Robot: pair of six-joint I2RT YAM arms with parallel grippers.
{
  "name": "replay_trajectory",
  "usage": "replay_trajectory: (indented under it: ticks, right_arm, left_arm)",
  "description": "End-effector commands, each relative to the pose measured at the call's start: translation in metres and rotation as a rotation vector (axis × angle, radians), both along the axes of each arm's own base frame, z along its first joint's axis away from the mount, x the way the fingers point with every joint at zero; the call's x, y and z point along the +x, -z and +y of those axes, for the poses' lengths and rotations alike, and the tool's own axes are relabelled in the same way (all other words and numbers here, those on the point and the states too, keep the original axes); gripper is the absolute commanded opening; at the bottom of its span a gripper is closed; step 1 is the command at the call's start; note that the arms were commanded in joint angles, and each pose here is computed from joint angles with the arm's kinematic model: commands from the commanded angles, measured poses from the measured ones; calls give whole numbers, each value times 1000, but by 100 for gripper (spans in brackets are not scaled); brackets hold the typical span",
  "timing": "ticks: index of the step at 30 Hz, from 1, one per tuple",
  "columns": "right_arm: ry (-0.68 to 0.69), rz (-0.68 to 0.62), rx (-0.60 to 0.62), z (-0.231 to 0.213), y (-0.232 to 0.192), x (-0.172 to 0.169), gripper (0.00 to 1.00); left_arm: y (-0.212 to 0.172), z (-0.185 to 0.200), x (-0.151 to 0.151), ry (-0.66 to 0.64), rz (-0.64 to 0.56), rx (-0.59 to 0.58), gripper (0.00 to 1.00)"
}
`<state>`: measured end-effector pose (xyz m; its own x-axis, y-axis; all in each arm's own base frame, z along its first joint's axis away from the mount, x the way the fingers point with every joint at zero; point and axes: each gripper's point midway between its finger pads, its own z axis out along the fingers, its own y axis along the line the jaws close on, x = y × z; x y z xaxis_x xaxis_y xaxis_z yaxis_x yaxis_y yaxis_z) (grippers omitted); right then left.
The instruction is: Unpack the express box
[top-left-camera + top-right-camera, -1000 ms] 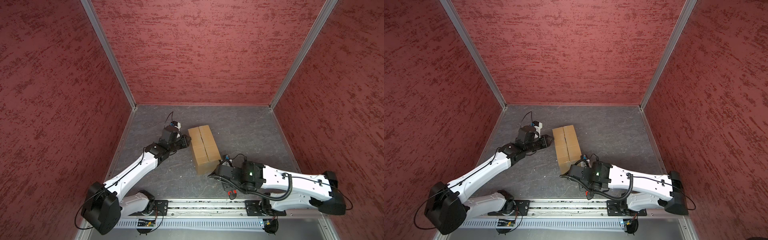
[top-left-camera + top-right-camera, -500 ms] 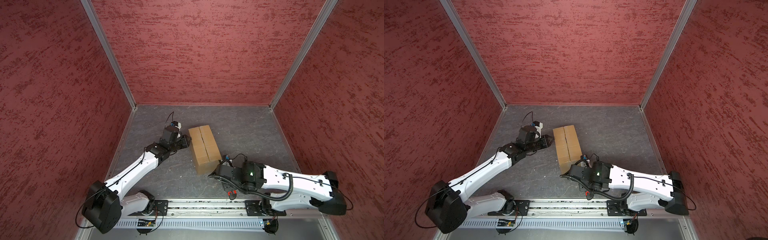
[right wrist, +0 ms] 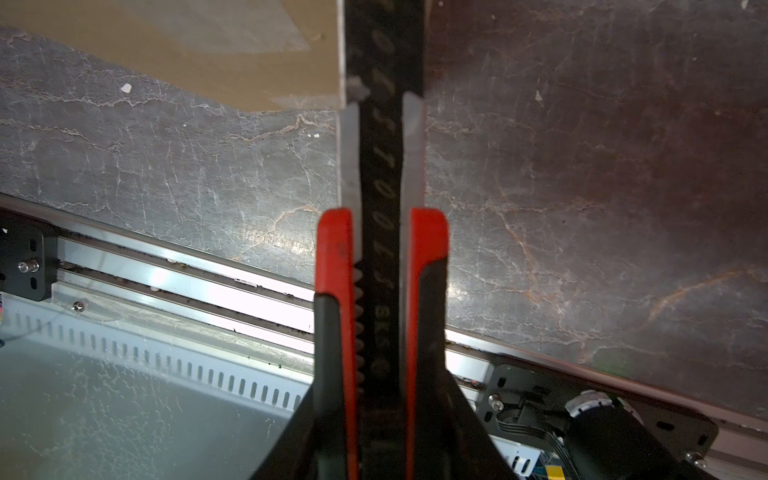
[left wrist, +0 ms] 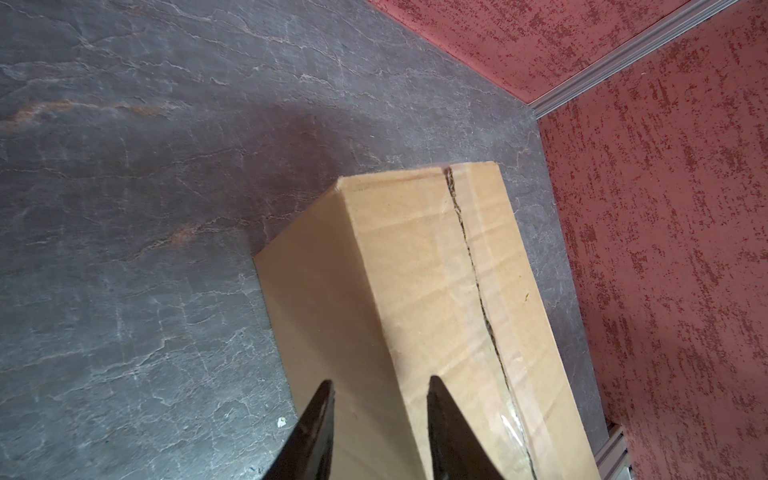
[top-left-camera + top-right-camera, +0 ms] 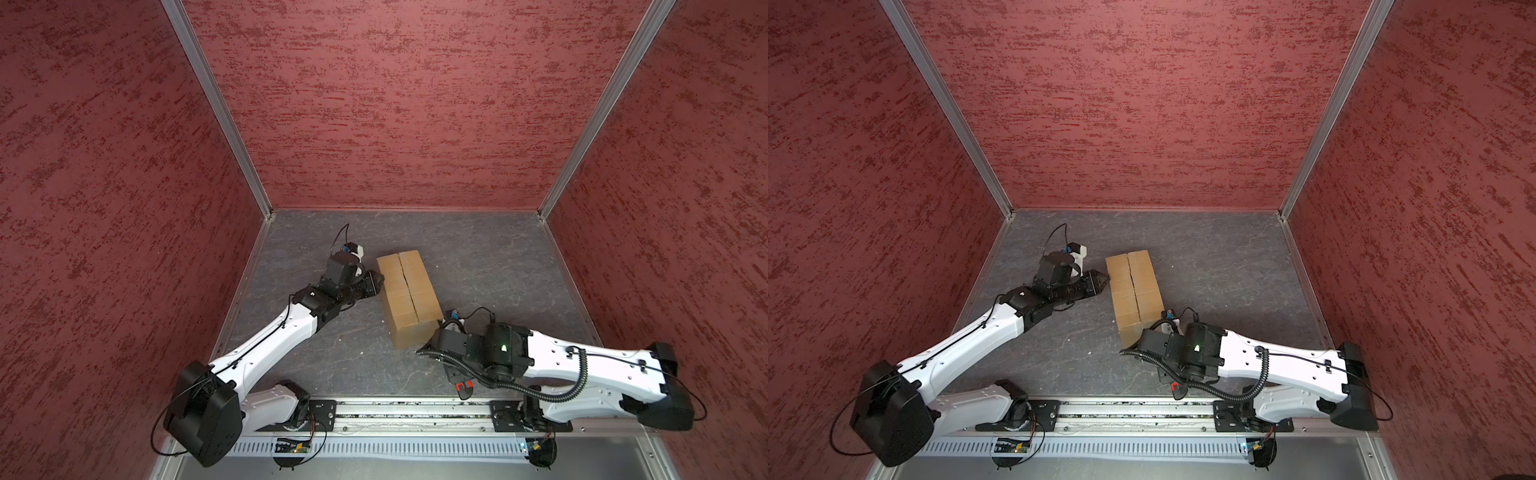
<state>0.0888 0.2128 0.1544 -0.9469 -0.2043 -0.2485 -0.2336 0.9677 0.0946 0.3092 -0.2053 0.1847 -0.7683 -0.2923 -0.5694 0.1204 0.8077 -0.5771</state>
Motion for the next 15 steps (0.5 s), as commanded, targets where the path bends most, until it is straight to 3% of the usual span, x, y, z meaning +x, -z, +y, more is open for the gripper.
replay_trajectory:
  ticks: [1,15]
  right_arm:
    - [20,-14,16,2,-5,4,5]
    - [8,-22,11,7,-9,9,5]
  left_arm:
    - [0,-4,2,7,-9,-9,38]
    - [6,-11,-2,22,5,-23,37]
